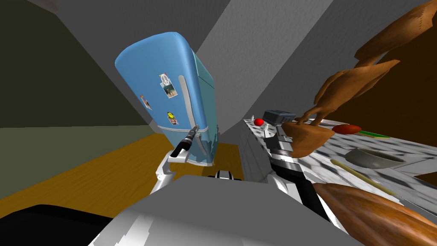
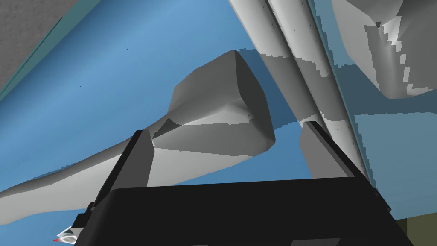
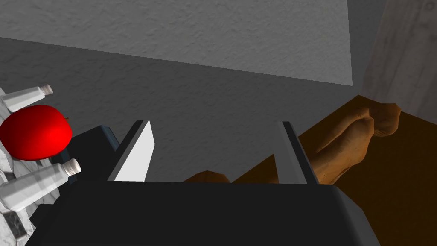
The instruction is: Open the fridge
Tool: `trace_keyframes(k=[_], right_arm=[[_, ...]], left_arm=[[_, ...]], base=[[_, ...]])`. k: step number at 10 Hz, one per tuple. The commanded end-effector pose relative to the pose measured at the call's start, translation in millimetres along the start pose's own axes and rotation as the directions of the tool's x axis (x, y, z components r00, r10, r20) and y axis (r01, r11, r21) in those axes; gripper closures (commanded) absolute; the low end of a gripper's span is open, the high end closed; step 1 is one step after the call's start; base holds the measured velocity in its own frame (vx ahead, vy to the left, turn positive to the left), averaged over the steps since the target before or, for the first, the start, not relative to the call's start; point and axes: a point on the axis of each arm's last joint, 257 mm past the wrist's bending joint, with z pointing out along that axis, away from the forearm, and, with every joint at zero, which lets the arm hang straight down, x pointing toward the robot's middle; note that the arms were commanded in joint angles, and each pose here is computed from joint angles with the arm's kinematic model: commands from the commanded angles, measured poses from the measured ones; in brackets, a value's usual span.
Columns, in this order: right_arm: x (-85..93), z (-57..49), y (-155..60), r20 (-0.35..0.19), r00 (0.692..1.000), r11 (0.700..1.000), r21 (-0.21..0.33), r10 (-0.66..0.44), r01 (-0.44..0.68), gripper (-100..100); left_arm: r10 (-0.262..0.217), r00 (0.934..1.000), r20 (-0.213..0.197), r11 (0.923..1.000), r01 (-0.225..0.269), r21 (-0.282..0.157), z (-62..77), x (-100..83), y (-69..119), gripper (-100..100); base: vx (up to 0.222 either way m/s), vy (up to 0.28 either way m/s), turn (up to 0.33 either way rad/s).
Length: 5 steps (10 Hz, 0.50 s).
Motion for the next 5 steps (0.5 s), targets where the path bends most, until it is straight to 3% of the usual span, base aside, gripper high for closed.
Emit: trace_keyframes(k=[1, 5], right_arm=[[0.0, 0.0, 0.0, 0.0, 1.0, 1.0, 0.0, 0.0, 0.0, 0], [0.0, 0.0, 0.0, 0.0, 1.0, 1.0, 0.0, 0.0, 0.0, 0]], left_arm=[[0.012, 0.9999, -0.008, 0.9995, -0.012, -0.031, 1.2, -1.7, 2.4, -100], [0.035, 0.9993, -0.012, 0.9967, -0.035, -0.073, 1.0, -9.2, 4.2, -100]], base=[[-0.003, -0.019, 0.005], [-0.001, 0.0, 0.003]])
